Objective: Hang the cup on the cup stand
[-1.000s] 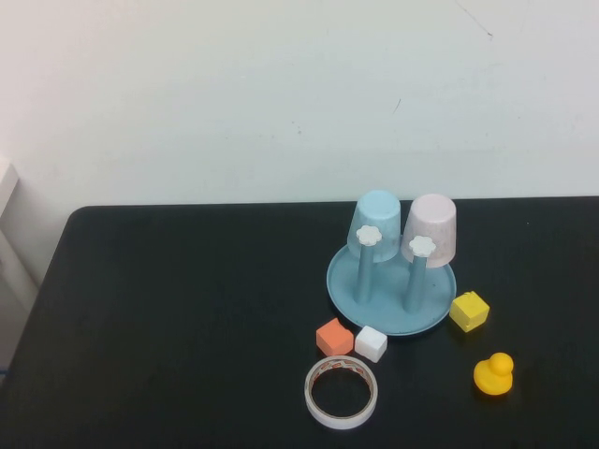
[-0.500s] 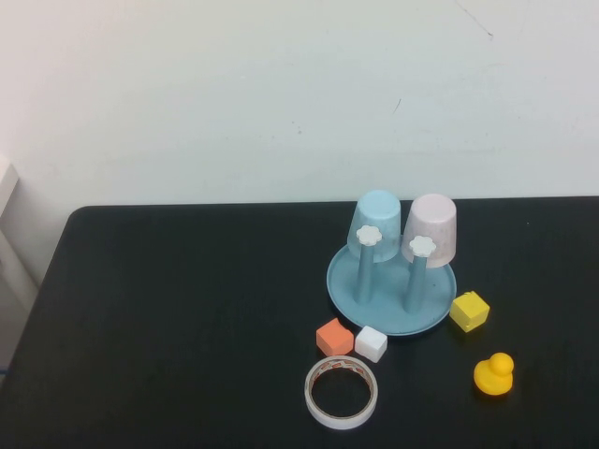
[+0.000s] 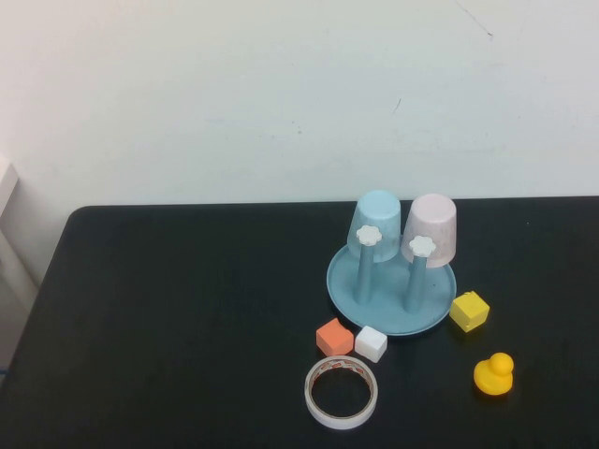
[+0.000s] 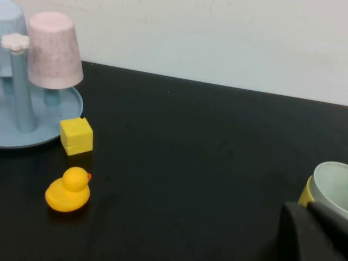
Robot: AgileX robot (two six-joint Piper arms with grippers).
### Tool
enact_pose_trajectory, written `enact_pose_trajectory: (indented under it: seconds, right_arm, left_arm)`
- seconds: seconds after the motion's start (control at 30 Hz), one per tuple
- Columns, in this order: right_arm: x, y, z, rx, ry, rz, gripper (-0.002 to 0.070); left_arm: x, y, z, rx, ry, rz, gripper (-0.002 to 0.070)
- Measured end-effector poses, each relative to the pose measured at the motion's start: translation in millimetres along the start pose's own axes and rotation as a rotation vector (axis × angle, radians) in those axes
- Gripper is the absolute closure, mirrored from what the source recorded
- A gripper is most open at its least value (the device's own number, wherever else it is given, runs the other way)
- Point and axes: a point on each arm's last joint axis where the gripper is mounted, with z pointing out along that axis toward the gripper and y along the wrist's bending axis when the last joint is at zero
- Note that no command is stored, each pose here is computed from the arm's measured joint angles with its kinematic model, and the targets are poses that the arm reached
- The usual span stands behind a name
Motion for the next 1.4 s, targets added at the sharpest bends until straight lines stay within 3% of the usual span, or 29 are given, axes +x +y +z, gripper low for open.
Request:
enact_pose_trajectory:
  seconds: [0.4, 0.6, 0.7, 0.87, 1.1, 1.23, 1.4]
  right_arm:
    - [0, 0, 0, 0.000, 0.001, -0.002, 0.0677]
    - [0, 0, 0, 0.000, 0.003, -0.002, 0.0678]
    - [0, 0, 0, 0.000, 0.003, -0.002, 0.0678]
    - [0, 0, 0, 0.000, 0.003, -0.002, 0.0678]
    - [0, 0, 0, 0.000, 0.003, -0.002, 0.0678]
    - [0, 0, 0, 0.000, 0.005, -0.002, 0.0678]
    - [0, 0, 0, 0.000, 0.005, -0.002, 0.0678]
  left_arm:
    - [1, 0.0, 0, 0.000, 0.003, 0.000, 0.0676]
    - [27, -7.8, 11, 0.048, 0.027, 0.012, 0.0676]
    - [37, -12.8, 16, 0.055, -0.060, 0.002, 0.0676]
    - [40, -8.1, 20, -0.089, -0.235, -0.065, 0.0676]
    - [50, 4.2, 23, -0.318, -0.236, -0.118, 0.0676]
    - [57, 7.6, 24, -0.386, -0.225, -0.145, 0.0676]
    - [59, 7.9, 24, -0.395, -0.221, -0.168, 0.0676]
